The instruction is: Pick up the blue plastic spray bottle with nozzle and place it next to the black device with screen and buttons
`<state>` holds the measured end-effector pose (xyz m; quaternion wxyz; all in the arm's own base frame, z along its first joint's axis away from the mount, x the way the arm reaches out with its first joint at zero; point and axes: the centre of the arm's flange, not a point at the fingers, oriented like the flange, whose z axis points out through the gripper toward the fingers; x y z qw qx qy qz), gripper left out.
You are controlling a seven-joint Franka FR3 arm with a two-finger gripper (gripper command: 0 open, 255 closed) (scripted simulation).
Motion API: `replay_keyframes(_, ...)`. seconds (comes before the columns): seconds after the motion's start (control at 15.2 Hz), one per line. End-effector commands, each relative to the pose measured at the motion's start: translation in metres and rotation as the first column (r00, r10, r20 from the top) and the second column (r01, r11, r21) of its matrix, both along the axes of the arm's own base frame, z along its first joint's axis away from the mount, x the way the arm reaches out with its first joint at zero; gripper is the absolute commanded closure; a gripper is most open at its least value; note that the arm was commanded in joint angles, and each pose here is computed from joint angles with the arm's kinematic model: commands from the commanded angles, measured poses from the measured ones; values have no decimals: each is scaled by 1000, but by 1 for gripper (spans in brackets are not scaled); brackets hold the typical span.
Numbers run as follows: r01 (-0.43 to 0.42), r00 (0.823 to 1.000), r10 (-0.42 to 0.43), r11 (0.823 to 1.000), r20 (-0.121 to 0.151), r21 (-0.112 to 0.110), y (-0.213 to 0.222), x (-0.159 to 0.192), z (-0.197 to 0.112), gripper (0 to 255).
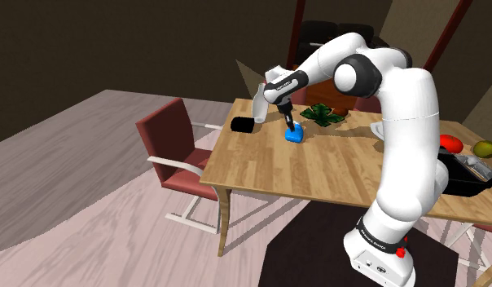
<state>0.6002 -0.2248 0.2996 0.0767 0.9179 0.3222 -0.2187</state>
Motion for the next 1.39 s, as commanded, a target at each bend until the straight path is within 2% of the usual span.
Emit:
replay_keyframes(0.0, 0, 1000, 0, 1000, 0, 0, 0, 0, 0, 255)
replay_keyframes(0.4, 0, 1000, 0, 1000, 0, 0, 0, 0, 0, 255)
replay_keyframes(0.46, 0, 1000, 0, 1000, 0, 0, 0, 0, 0, 0)
replay_keyframes(0.59, -144, 989, 143, 987, 22, 65, -28, -15, 1, 0)
replay_keyframes(0.73, -286, 958, 282, 950, 54, 126, -57, -26, 1, 0)
replay_keyframes(0.86, -422, 906, 412, 888, 93, 181, -88, -32, -2, 0)
replay_keyframes(0.99, -548, 836, 530, 804, 140, 228, -118, -34, -7, 0)
replay_keyframes(1.12, -662, 749, 634, 700, 193, 268, -149, -32, -15, 0)
replay_keyframes(1.19, -713, 700, 679, 642, 221, 284, -164, -29, -19, 0)
replay_keyframes(1.32, -801, 591, 756, 512, 280, 309, -192, -19, -29, 0)
